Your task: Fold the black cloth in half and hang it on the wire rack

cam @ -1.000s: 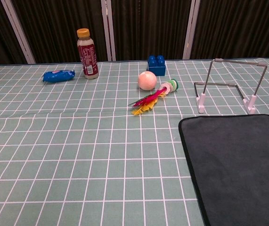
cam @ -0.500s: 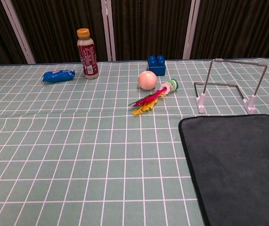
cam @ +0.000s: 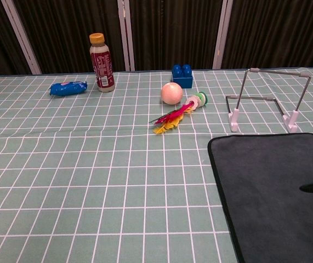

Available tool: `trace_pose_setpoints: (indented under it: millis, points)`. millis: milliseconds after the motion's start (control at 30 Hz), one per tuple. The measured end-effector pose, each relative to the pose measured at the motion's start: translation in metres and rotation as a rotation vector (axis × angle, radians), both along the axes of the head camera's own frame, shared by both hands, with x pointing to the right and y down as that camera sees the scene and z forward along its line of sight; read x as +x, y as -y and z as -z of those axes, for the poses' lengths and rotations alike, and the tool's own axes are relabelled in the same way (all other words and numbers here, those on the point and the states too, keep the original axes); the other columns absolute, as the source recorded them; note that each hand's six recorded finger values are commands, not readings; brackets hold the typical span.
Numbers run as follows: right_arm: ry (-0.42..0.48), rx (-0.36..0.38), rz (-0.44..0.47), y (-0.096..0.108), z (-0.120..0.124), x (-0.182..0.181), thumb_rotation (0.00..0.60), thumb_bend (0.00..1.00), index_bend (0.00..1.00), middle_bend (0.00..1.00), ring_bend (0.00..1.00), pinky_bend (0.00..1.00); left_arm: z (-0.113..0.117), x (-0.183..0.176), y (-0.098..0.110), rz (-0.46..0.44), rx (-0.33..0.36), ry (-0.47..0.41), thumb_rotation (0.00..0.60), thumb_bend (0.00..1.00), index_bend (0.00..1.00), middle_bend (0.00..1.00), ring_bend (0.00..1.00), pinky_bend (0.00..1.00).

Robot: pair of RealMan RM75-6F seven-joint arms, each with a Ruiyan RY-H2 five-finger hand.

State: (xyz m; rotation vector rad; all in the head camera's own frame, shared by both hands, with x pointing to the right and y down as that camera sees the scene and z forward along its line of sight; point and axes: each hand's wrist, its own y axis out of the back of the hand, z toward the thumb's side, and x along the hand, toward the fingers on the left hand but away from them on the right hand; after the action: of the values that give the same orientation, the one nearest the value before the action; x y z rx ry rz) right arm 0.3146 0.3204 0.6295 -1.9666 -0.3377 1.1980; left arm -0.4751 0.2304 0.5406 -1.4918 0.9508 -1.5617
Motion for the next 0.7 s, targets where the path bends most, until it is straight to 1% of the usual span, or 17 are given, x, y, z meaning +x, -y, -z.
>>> trace_pose_setpoints:
  millis: [133, 467, 700]
  points:
    - [-0.015, 0.021, 0.038, -0.003, -0.008, -0.005, 0.600, 0.12, 0.39, 0.00, 0.00, 0.00, -0.002, 0.000, 0.001, 0.002, -0.004, 0.005, 0.600, 0.00, 0.00, 0.00, 0.00, 0.00]
    - [-0.038, 0.055, 0.098, -0.007, -0.021, -0.015, 0.600, 0.13, 0.41, 0.00, 0.00, 0.00, -0.004, 0.000, 0.000, 0.000, -0.009, 0.010, 0.600, 0.00, 0.00, 0.00, 0.00, 0.00]
    - [-0.065, 0.083, 0.102, -0.006, -0.026, -0.014, 0.600, 0.13, 0.41, 0.00, 0.00, 0.00, -0.004, 0.000, 0.000, 0.002, -0.009, 0.010, 0.600, 0.00, 0.00, 0.00, 0.00, 0.00]
